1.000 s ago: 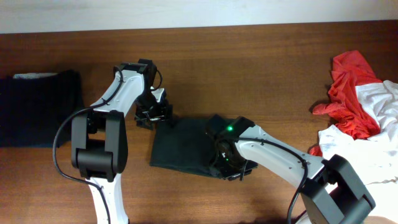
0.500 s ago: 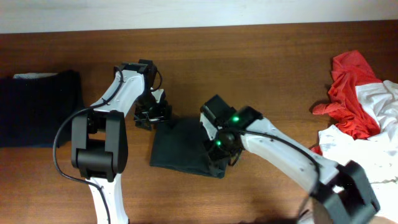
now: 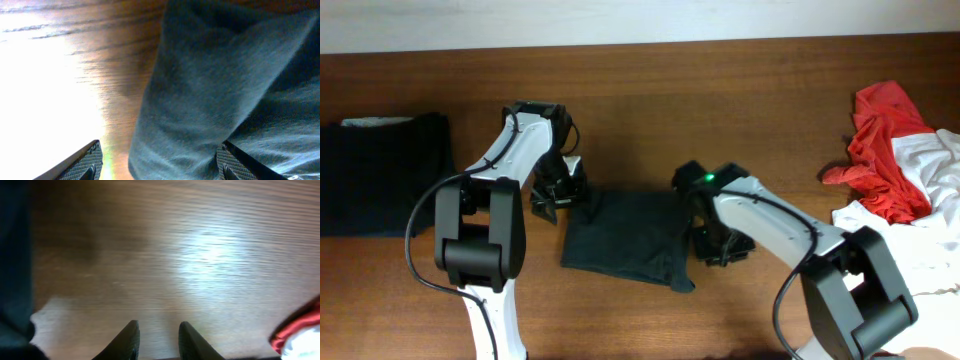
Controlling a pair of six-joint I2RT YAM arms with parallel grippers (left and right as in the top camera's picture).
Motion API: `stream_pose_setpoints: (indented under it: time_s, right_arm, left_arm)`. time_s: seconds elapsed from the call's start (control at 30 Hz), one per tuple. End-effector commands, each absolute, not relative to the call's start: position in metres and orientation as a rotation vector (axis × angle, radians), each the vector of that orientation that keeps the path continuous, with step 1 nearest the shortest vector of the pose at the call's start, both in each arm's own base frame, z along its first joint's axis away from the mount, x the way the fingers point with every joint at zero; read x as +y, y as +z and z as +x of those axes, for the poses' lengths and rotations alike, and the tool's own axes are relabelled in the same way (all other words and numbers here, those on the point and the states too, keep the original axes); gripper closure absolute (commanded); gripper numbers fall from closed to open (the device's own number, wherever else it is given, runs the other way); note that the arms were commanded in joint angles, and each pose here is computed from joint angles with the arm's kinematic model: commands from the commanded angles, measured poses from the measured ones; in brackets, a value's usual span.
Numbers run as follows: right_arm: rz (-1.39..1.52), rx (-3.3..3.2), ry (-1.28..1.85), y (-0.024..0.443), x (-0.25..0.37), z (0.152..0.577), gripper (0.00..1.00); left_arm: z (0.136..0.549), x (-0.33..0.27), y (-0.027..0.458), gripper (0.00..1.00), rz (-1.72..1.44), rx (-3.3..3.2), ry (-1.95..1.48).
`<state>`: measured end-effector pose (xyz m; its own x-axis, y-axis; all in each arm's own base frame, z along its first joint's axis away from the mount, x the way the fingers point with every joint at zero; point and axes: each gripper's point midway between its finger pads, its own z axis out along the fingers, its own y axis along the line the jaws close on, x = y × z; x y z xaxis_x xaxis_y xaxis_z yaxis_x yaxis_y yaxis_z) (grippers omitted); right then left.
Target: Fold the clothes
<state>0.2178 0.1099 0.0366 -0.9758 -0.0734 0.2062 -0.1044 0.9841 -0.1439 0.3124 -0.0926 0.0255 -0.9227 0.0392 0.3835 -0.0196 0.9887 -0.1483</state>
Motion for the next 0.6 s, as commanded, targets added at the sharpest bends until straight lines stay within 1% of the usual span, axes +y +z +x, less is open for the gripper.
stream_pose_setpoints:
  time_s: [0.0, 0.07, 0.1, 0.13, 0.2, 0.27, 0.33, 0.4, 0.43, 0.47, 0.57]
  right_arm:
    - [0.070, -3.088, 0.030, 0.086, 0.111, 0.239, 0.71]
    - [0.079, -3.135, -0.120, 0.104, 0.121, 0.240, 0.69]
    - [0.082, -3.157, -0.256, 0.117, 0.132, 0.239, 0.65]
    - [0.100, -3.159, -0.380, 0.127, 0.144, 0.237, 0.64]
    - [0.195, -3.122, -0.588, 0.139, 0.166, 0.232, 0.64]
    - [0.275, -3.053, -0.763, 0.145, 0.190, 0.226, 0.64]
    - [0.325, -3.027, -0.786, 0.139, 0.202, 0.224, 0.64]
    - [0.374, -3.001, -0.771, 0.129, 0.212, 0.220, 0.64]
    - [0.386, -2.991, -0.764, 0.125, 0.215, 0.219, 0.64]
    - [0.404, -2.969, -0.748, 0.117, 0.220, 0.217, 0.64]
    - [0.435, -2.897, -0.720, 0.098, 0.233, 0.208, 0.64]
  left_arm:
    - [0.321, -0.085, 0.034, 0.31, -0.039, -2.785, 0.171]
    - [0.346, -0.090, 0.051, 0.31, -0.055, -2.899, 0.202]
    - [0.366, -0.093, 0.065, 0.31, -0.069, -2.992, 0.230]
    - [0.390, -0.098, 0.083, 0.30, -0.087, -3.098, 0.267]
    - [0.418, -0.107, 0.103, 0.25, -0.116, -3.225, 0.337]
    - [0.437, -0.113, 0.107, 0.24, -0.141, -3.299, 0.369]
    - [0.443, -0.118, 0.097, 0.23, -0.160, -3.308, 0.374]
    - [0.441, -0.125, 0.084, 0.22, -0.271, -3.280, 0.361]
    - [0.439, -0.128, 0.077, 0.18, -0.310, -3.260, 0.354]
    - [0.431, -0.135, 0.064, 0.16, -0.383, -3.213, 0.370]
    - [0.413, -0.141, 0.038, 0.16, -0.450, -3.127, 0.358]
